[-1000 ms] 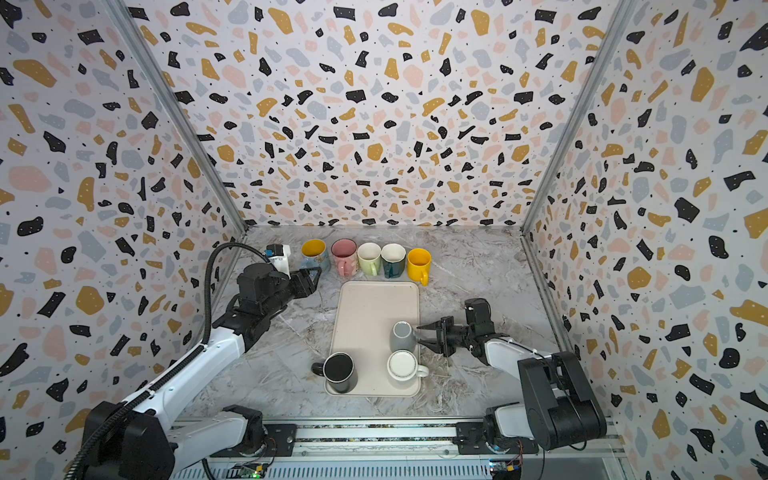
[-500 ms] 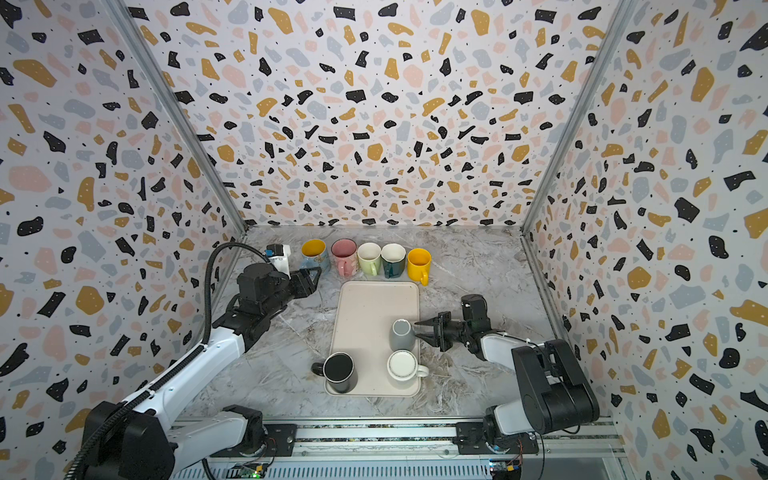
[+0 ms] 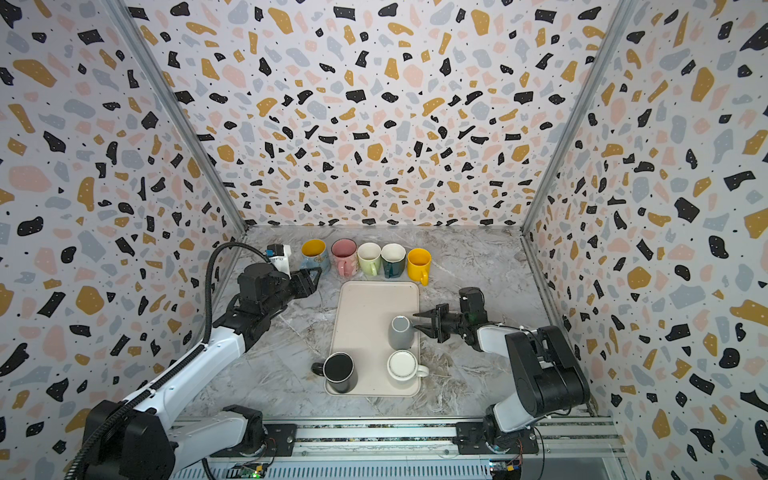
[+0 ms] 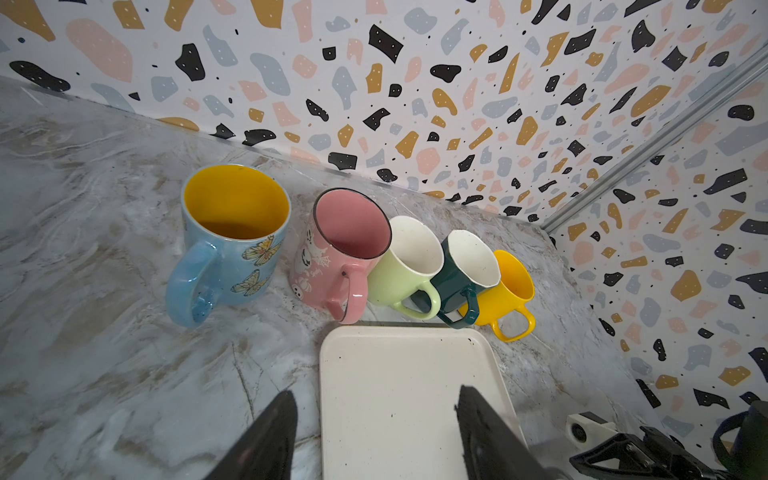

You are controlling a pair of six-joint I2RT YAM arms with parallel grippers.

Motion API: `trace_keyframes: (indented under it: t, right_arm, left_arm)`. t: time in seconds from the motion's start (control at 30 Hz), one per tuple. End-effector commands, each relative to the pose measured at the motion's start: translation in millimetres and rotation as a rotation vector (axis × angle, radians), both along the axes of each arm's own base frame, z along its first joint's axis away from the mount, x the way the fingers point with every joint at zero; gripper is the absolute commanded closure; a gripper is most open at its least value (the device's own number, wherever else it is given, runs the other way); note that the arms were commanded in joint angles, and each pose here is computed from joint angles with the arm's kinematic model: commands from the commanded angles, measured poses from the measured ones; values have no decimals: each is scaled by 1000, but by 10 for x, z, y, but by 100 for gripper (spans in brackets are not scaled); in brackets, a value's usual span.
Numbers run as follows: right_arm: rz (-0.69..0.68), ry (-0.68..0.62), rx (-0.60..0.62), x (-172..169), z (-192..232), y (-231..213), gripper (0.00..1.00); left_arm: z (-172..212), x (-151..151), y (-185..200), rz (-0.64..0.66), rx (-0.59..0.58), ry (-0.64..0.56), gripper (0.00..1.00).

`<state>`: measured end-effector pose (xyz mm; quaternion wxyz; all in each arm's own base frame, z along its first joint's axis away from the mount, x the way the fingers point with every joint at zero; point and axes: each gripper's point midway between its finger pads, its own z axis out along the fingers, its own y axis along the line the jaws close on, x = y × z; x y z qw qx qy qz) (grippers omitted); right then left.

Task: Turn the mug right side up
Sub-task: 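Lower the right gripper and close it on the grey mug's handle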

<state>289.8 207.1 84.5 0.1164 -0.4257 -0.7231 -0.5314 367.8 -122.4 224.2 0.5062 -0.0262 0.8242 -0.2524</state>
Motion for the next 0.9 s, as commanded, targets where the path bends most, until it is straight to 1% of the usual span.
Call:
trace_keyframes:
  t: [0.0,0.37,0.87]
  right_arm:
    - [17,-52,10,91,107,47,63]
    - [22,-61,7,161,91,65,64]
    - [41,-77,19,266,71,157,78]
  left_arm:
    - [80,42,29,9,11,-34,37]
    - [66,45,37,11,13,-30,37]
    - [54,43,44,13,17,-27,37]
